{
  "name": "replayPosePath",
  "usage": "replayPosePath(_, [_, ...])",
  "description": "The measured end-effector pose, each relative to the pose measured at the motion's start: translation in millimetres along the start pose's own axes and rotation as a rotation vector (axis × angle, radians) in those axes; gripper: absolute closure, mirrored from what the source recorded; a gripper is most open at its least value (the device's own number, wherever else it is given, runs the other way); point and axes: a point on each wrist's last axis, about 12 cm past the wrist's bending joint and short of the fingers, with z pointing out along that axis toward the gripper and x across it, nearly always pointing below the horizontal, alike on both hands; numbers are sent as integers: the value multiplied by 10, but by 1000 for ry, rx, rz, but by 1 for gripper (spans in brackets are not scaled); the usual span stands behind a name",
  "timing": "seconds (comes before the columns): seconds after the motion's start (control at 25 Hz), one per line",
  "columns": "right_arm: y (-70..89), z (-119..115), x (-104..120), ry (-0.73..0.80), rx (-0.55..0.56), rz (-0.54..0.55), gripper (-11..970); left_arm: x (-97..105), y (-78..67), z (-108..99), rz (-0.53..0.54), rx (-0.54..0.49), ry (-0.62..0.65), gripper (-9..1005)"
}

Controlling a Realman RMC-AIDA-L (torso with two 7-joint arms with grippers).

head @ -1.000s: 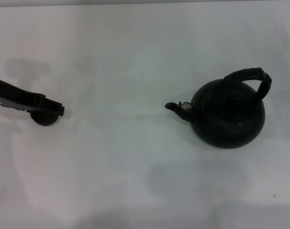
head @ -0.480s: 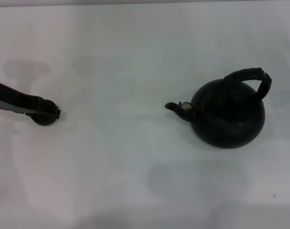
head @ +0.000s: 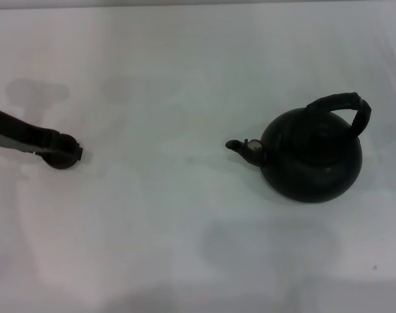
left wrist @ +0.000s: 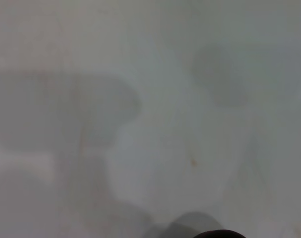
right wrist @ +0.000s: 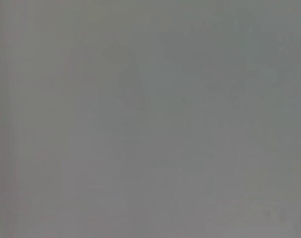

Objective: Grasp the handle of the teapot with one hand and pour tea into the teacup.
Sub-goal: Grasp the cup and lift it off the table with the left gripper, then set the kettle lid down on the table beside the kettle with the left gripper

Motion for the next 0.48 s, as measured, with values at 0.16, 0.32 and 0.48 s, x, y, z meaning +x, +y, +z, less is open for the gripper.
replayPosePath(0.16, [5, 4, -8, -6, -4, 0, 88, -162, -64, -102, 40, -31, -17, 283])
replayPosePath(0.32, [17, 22, -21, -12, -10, -1, 88, -437, -207, -242, 119, -70, -50, 282])
replayPosePath(0.48, [32, 45, -37, -20, -19, -3, 89, -733, -452, -276, 215, -62, -67, 282])
